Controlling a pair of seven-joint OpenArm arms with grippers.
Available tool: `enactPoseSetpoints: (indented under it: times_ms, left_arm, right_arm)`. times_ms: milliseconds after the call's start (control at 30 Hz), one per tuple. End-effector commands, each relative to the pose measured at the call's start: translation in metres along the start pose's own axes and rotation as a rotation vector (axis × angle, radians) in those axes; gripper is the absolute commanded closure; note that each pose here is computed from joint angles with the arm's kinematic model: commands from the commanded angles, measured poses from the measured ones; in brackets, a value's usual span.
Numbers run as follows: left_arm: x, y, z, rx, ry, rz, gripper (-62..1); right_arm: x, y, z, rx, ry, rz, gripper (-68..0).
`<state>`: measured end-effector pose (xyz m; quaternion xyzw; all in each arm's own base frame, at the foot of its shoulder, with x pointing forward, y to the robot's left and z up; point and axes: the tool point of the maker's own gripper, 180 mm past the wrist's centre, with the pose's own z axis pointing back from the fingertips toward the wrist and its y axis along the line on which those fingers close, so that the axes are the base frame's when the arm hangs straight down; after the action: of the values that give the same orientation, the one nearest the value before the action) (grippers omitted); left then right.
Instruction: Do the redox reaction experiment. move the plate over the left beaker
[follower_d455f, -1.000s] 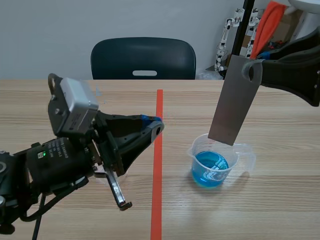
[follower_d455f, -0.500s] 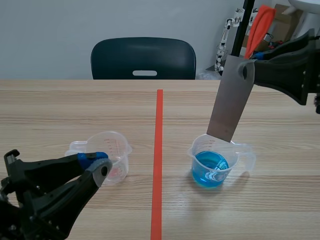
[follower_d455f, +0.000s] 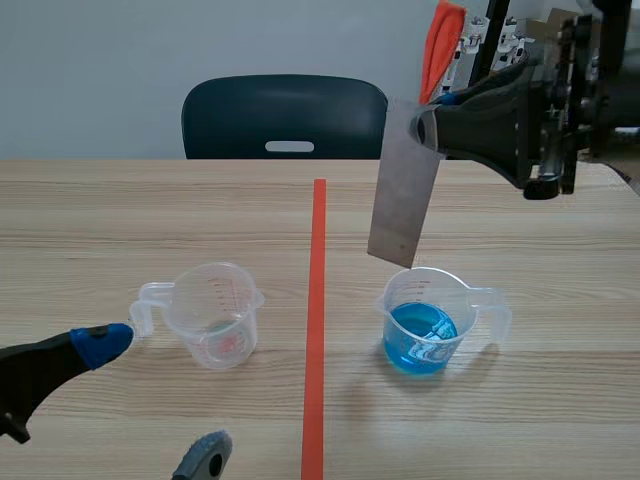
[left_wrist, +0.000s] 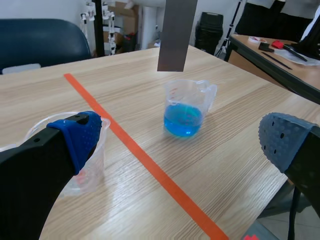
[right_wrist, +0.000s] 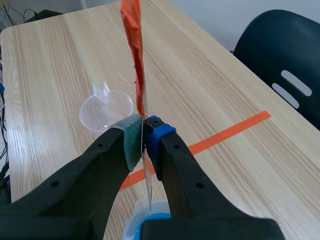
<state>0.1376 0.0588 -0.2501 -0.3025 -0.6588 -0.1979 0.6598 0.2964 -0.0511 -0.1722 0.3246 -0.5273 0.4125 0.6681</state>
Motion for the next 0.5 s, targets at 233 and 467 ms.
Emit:
enactPoseSetpoints:
  times_ms: [233,467]
  left_arm:
    - [0.006,0.010,0.023,0.184,-0.047,-0.035,-62.3]
    - [0.013,0.015,0.058,0.325,-0.174,-0.062,-62.3]
  right_arm:
    - [0.033,0.004,-0.029,0.025,-0.060,0.025,-0.6]
    - [0.038,0.017,-0.056,0.042,-0.071,0.045,-0.6]
